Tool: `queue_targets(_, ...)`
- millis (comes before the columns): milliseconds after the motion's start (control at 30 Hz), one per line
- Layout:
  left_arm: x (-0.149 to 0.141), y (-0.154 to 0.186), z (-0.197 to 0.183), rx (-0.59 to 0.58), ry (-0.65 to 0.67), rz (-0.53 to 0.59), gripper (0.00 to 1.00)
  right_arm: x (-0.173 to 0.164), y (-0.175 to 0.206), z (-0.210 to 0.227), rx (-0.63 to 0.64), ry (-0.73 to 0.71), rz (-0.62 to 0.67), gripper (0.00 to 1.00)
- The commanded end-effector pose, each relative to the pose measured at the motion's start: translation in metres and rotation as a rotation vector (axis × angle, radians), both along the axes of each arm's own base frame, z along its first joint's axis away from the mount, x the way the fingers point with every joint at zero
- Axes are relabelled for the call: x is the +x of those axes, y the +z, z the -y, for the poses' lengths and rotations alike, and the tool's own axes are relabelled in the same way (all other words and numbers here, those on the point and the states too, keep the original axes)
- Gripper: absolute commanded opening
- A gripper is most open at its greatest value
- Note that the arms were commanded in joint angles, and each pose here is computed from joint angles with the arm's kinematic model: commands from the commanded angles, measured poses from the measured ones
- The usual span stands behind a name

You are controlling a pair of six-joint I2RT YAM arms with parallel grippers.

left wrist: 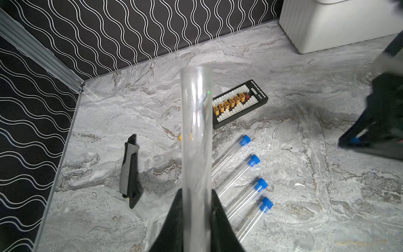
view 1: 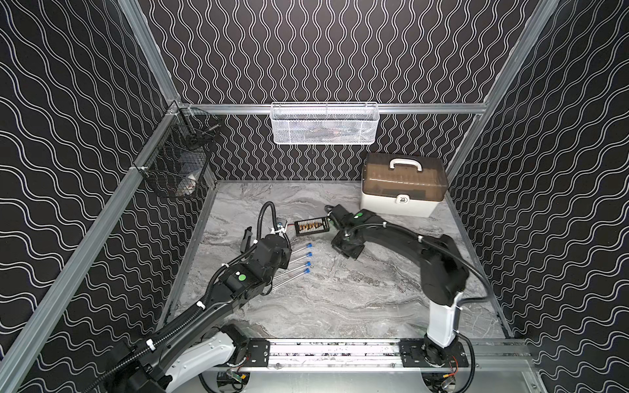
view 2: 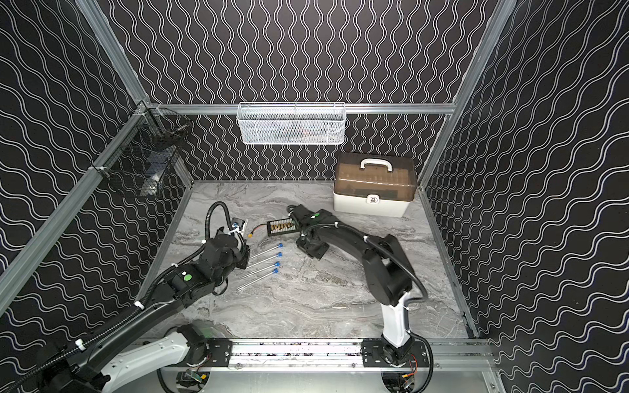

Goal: Insert stoppers into test tubes
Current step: Adjust the stopper at the center of the board.

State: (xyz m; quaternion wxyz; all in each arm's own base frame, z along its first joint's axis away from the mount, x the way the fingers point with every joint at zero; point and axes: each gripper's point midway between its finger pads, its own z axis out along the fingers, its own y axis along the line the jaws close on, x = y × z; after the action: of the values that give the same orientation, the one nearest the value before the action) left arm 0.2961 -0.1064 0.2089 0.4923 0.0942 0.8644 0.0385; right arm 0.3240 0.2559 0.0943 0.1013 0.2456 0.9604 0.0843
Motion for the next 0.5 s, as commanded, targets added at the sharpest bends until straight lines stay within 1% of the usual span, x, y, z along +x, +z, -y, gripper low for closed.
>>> queue_targets(0,0.004,-0.002,0.0,0.022,-0.002,0.01,0.04,0.007,0.016,-0.001,0.027,0.448,0.128,0.0)
queue_targets(33,0.005,-0.004,0.0,0.025,-0.004,0.008,0.04,0.002,0.017,0.0,0.036,0.549,0.137,0.0)
queue_targets(100,0.005,-0.008,0.001,0.015,-0.009,0.004,0.04,-0.019,0.017,0.002,0.047,0.811,0.133,0.01)
queue_targets(167,0.005,-0.012,0.003,0.005,-0.023,-0.008,0.04,-0.038,0.014,0.005,0.032,0.992,0.135,0.04)
queue_targets(200,0.004,-0.015,0.005,0.003,-0.034,-0.017,0.04,-0.045,0.016,0.004,0.056,1.055,0.161,0.06)
queue_targets(267,0.004,-0.029,0.01,0.004,-0.076,-0.052,0.05,-0.054,0.02,0.01,0.033,1.159,0.194,0.1)
queue_targets(300,0.003,-0.041,0.01,0.009,-0.086,-0.093,0.04,-0.055,0.018,0.016,-0.002,1.201,0.205,0.11)
queue_targets(367,0.0,-0.057,0.011,0.001,-0.1,-0.148,0.04,-0.067,0.01,0.016,0.01,1.336,0.224,0.12)
queue_targets(433,-0.003,-0.064,0.016,-0.017,-0.13,-0.16,0.04,-0.075,-0.002,0.018,-0.001,1.44,0.217,0.15)
queue_targets(467,-0.004,-0.067,0.017,-0.022,-0.139,-0.167,0.04,-0.078,-0.009,0.02,-0.009,1.49,0.193,0.16)
